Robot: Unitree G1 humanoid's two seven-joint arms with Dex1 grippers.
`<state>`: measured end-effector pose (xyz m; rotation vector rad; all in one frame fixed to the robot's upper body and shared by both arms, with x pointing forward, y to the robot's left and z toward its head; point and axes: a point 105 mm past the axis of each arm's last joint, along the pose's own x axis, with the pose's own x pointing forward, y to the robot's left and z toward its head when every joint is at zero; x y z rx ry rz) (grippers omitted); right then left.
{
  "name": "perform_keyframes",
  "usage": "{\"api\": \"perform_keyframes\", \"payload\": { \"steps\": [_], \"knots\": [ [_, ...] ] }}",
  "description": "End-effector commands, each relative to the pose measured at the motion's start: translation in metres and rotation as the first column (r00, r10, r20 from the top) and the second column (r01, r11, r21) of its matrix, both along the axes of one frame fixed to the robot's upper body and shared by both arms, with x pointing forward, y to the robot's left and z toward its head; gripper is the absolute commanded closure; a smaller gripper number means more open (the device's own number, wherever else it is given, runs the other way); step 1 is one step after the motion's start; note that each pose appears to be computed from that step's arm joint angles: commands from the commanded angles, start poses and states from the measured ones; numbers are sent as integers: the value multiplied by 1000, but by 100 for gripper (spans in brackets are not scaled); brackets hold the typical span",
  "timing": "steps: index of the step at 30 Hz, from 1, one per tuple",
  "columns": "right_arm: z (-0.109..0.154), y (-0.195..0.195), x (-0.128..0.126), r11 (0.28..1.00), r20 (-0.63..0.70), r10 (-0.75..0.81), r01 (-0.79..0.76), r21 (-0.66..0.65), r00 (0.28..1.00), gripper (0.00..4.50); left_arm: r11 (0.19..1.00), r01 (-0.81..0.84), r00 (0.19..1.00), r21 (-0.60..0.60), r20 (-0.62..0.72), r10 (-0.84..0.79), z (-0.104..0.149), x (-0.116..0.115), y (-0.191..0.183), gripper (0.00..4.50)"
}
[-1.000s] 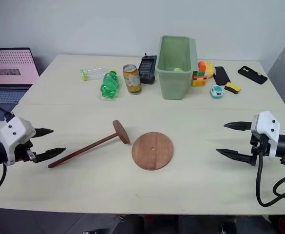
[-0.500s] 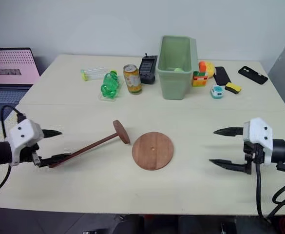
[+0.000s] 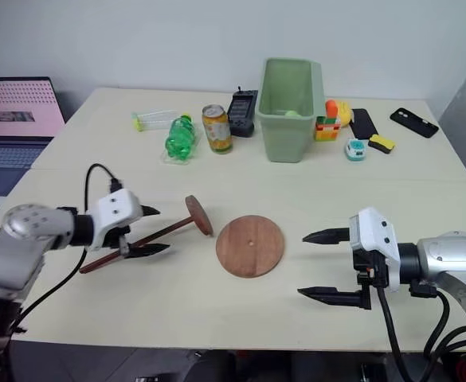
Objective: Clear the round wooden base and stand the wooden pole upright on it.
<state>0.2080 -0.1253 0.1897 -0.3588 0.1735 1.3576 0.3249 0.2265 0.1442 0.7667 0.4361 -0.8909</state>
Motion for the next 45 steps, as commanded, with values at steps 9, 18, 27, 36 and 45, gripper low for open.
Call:
{"api": "perform_keyframes", "payload": {
  "steps": [9,18,27,36,45],
  "knots": [
    [4,16,-12,998,22,6,-8,66,1000,0,972,2,993,237,-114,25,-3,16,2,5],
    [-1,24,-14,995,29,-16,13,100,999,0,964,31,983,265,-183,19,-6,17,1,5],
    [-1,24,-13,994,31,-23,20,106,999,0,964,16,980,266,-197,38,-15,23,4,136],
    [2,25,-14,993,32,6,-10,116,999,0,967,3,982,255,-183,45,-13,25,5,326],
    [3,24,-12,994,31,9,-13,110,999,0,979,-50,989,197,-128,76,4,25,13,423]
  ]
}}
